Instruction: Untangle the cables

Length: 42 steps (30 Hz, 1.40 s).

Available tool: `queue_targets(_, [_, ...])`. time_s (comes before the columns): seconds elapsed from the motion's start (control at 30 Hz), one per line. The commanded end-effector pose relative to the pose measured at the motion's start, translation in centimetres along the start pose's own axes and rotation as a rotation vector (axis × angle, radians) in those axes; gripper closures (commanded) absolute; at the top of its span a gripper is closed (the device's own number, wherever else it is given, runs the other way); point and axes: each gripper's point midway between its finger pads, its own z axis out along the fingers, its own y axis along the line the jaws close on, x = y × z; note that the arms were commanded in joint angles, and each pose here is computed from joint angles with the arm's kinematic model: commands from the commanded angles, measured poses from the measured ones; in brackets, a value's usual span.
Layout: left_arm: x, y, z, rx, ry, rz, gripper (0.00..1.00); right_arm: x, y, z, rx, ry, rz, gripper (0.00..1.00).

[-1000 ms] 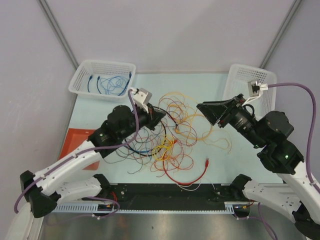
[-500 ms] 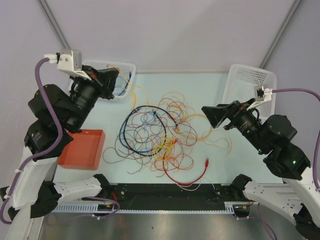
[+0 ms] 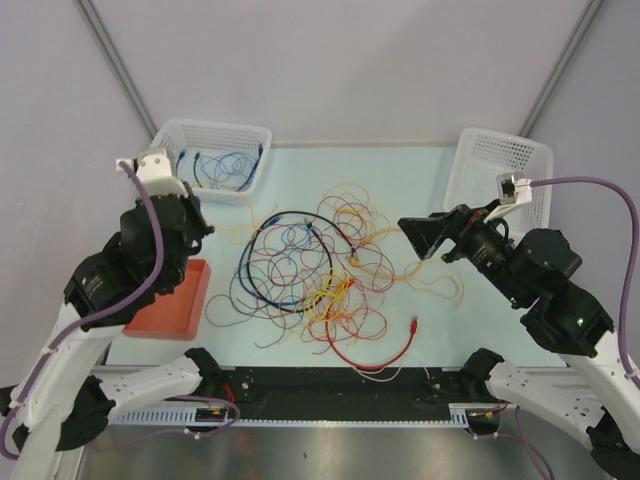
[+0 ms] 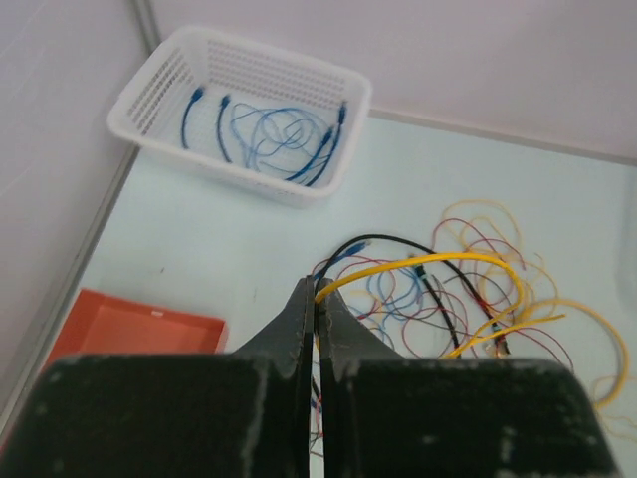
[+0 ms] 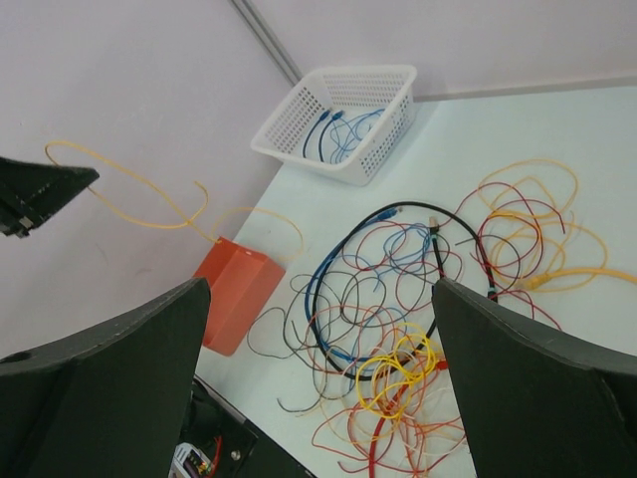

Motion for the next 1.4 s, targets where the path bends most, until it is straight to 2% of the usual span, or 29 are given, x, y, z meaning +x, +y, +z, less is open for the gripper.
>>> queue_targets(0.0, [2.2,5.1,-1.2,-0.145,-0.057,-0.166,1.0,0.0,0.5,0.1,-0.025,-0.009,0.018,0.01])
queue_targets(0.2, [8.0,9.6,-0.9,-0.392,0.054,-0.156,1.0,1.1,0.2,0.4,-0.023,0.011,0.049,0.01])
queue_targets(0.23, [8.4,10.2,-0.8,-0.443,0.043,-0.224,1.0,1.1,0.2,0.4,-0.026,0.009,0.051,0.01])
queue_targets(0.3, [9.3,11.7,-1.2,-0.529,0.054,-0.199,1.0,1.4,0.3,0.6,-0.028,0.018,0.057,0.01])
queue_targets(0.43, [9.9,14.0,-1.6,-0.661,0.043,-0.237,1.0,1.7,0.2,0.7,-0.028,0.027,0.06,0.02])
queue_targets(0.63, [11.2,16.2,-1.8,-0.761,0.044,-0.27,1.0,2.6,0.1,0.9,-0.031,0.046,0.071,0.02])
queue_targets(0.8, [9.7,17.3,-2.7,-0.801,-0.003,-0.299,1.0,2.7,0.0,1.0,-0.029,0.046,0.067,0.02])
queue_targets(1.03, [4.2,17.5,-3.9,-0.817,-0.12,-0.346,1.0,2.9,0.6,1.4,-0.06,0.055,0.06,0.02])
queue_targets(1.37, [1.0,17.8,-5.3,-0.824,-0.195,-0.35,1.0,3.1,0.4,1.2,-0.052,0.063,0.06,0.02])
